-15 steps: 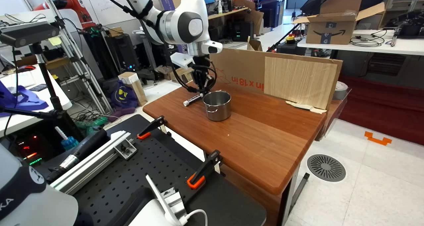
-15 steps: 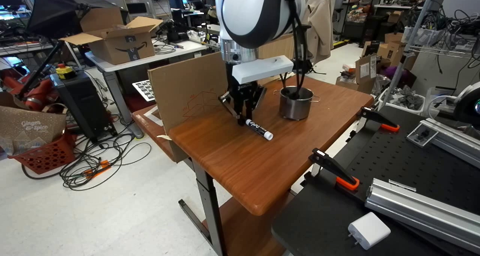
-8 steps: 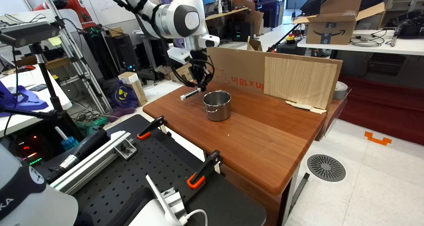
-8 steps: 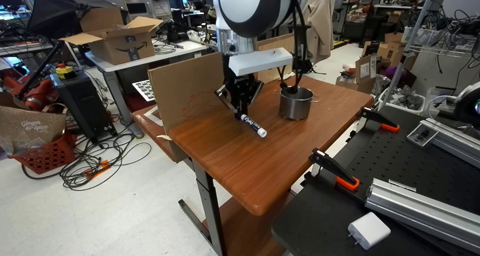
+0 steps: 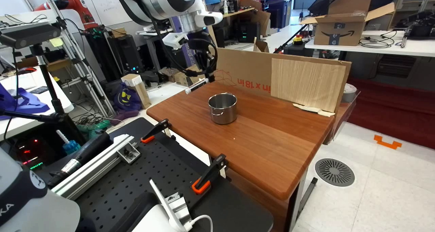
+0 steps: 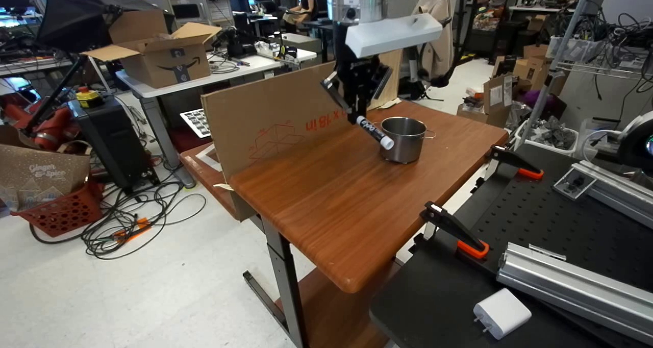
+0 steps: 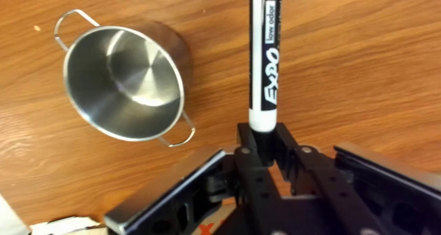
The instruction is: Put the marker in the pot
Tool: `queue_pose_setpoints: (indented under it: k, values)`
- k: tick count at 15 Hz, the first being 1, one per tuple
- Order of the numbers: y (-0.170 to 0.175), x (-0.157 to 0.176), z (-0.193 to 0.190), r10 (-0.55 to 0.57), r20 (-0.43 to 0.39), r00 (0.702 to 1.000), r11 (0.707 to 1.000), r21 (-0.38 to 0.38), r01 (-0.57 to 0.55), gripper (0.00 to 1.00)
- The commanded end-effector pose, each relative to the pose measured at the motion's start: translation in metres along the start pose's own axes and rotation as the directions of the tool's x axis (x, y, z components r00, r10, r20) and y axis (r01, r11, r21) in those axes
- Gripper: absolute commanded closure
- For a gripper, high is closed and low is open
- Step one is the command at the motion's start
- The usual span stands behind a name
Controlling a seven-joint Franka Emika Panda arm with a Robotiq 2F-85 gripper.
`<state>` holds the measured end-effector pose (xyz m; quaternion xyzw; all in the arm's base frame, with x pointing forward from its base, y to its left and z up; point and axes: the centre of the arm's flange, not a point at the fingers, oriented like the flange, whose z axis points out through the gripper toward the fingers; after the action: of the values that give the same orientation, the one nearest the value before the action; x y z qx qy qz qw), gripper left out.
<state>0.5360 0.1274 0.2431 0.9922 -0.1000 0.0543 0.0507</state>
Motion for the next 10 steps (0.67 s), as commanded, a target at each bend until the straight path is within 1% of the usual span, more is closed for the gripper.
queue_pose_setpoints:
  k: [1, 3, 5, 7, 10]
  values:
    - [0.037, -0.015, -0.031, 0.073, -0.133, 0.988, 0.996, -0.05, -0.08, 0.95]
    - [0.059, -0.01, -0.045, 0.133, -0.212, 0.968, 0.986, -0.069, -0.151, 0.95]
    - [0.073, -0.004, -0.053, 0.191, -0.267, 0.945, 0.973, -0.075, -0.218, 0.95]
    - [0.081, -0.001, -0.055, 0.247, -0.308, 0.919, 0.957, -0.068, -0.28, 0.95]
    - [0.085, 0.001, -0.042, 0.331, -0.341, 0.88, 0.93, -0.043, -0.366, 0.95]
